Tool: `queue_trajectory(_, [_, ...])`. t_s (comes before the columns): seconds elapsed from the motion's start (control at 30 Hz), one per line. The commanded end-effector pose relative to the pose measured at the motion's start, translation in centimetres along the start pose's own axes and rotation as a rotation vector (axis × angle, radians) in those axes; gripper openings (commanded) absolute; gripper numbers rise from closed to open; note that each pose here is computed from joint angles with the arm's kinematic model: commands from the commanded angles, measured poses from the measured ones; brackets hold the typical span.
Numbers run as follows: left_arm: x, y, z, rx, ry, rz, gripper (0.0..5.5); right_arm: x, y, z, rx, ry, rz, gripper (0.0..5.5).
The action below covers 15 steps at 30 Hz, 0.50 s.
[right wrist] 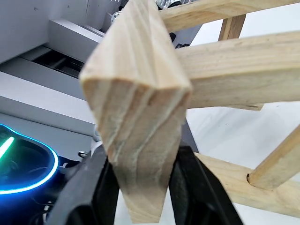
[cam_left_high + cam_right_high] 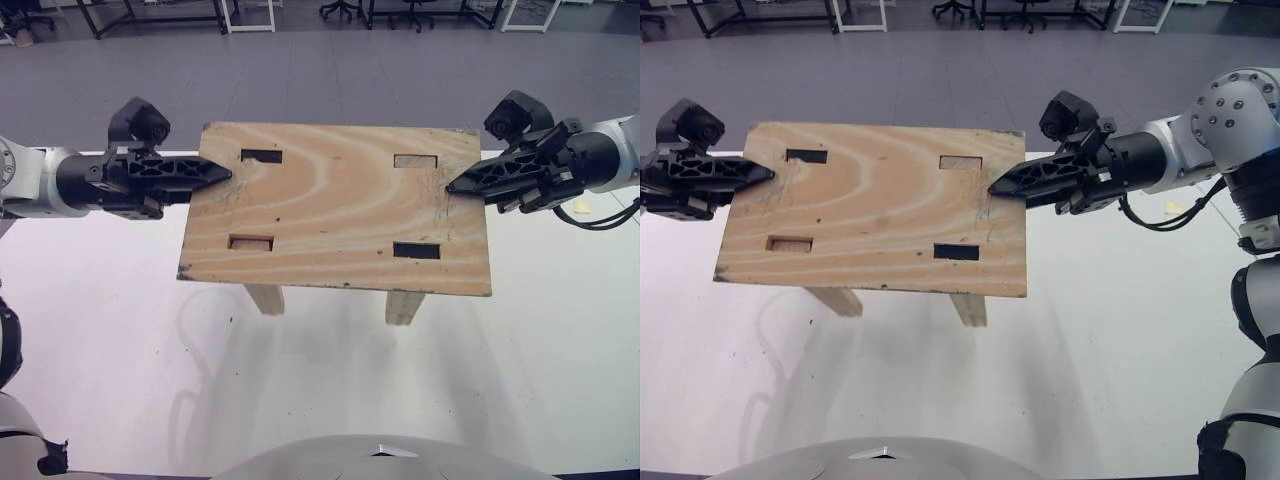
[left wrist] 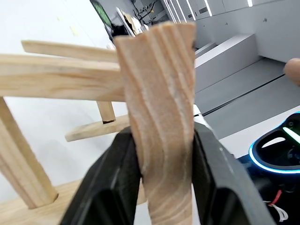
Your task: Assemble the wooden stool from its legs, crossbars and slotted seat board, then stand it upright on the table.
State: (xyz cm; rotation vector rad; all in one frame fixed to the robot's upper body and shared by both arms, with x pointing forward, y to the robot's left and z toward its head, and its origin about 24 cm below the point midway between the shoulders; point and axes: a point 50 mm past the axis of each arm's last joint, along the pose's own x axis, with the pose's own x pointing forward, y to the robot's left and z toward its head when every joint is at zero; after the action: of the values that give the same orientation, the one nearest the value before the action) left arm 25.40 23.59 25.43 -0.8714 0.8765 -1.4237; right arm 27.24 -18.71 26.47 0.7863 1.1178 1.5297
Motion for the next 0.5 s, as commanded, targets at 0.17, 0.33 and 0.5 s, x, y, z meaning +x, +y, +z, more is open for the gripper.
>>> queue_trajectory(0.17, [2.5,1.4,-1.8,-0.175,0.165,-0.117,1.33,1.8,-1.3,-1.4,0.183,0.048,0.277,1.33])
queue_trajectory(0.33, [1.4,4.5,-2.3,-0.128,0.131,0.127,2.24,0.4,-4.4,-2.4,0.194,-0.036,0.084,1.95])
queue_trajectory(0.5, [-2.0,4.4,-2.0,-0.062,0.015,0.269,3.14,-3.1,-5.7,-5.5,0.208,-0.163,-0.119,2.94])
